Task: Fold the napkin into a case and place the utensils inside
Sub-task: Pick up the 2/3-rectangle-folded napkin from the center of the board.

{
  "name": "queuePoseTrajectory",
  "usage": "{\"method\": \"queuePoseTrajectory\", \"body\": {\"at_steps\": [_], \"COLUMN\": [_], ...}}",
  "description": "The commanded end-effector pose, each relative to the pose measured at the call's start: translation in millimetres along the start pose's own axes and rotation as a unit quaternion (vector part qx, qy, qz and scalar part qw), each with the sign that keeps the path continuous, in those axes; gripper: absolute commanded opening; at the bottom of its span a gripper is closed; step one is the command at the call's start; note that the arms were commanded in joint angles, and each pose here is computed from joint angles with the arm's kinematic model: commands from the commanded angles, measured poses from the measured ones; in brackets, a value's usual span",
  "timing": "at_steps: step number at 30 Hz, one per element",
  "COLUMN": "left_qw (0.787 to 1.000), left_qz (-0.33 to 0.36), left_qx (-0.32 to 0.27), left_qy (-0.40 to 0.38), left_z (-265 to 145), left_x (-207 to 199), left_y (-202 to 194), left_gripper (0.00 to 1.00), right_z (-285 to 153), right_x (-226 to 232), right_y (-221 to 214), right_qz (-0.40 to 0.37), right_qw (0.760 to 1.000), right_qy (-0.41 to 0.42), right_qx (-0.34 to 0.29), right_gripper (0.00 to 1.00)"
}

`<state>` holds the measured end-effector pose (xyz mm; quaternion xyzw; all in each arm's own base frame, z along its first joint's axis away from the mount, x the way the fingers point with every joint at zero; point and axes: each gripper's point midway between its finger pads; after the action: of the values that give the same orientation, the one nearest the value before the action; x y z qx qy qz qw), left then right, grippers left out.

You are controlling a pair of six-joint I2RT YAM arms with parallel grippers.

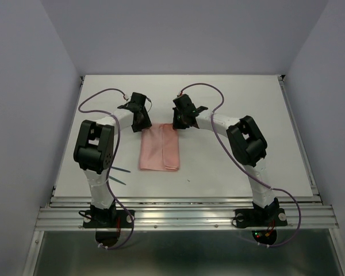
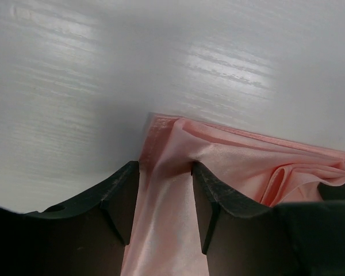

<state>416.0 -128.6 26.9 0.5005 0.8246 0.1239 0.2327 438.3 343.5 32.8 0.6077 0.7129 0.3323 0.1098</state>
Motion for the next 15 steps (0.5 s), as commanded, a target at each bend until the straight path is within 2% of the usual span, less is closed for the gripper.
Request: {"method": "queuePoseTrajectory", "body": {"at_steps": [1,3,9,12,15], "left_qw": [1.000,1.000,1.000,1.000,1.000], "left_qz": [0.010,0.008,0.004,0.001,-0.002], "left_qx": [0.002,0.008,0.009,0.004,-0.007], "left_qy": [-0.012,-0.002,0.021,0.025,0.025], "left_z": [8.5,14.7,20.6,17.7,8.8], "left_x": [-7.1,-2.5,8.6,8.8,6.6], "left_y": [1.7,-2.7,-8.0,-4.8,3.1], "left_gripper": [0.52,0.48,0.25,0.17,0.03], "right_z": [-9.3,-9.5,-8.1,-7.6,-7.4], "right_x": [-1.8,-1.5,-1.7,-1.8,-2.1], "right_y": [-10.4,-9.8,-11.0,-11.7,-12.3], "right_qz": [-0.011,-0.010,-0.011,-0.011,-0.011], "right_qw": [1.000,1.000,1.000,1.000,1.000], "right_qy": [-0.007,-0.007,-0.007,-0.006,-0.007], "right_qx": [0.023,0.023,0.024,0.025,0.026], "right_gripper": [0.07,0.07,0.07,0.07,0.07]}}
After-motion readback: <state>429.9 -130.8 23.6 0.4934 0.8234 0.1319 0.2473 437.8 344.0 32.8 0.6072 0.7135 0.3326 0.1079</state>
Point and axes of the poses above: each gripper's point midway between its finger pads, its own z axis out along the fingers, its own x axis along the line the jaws close on, y = z × x, and after that the axes turned 8 degrees about -z, right-handed
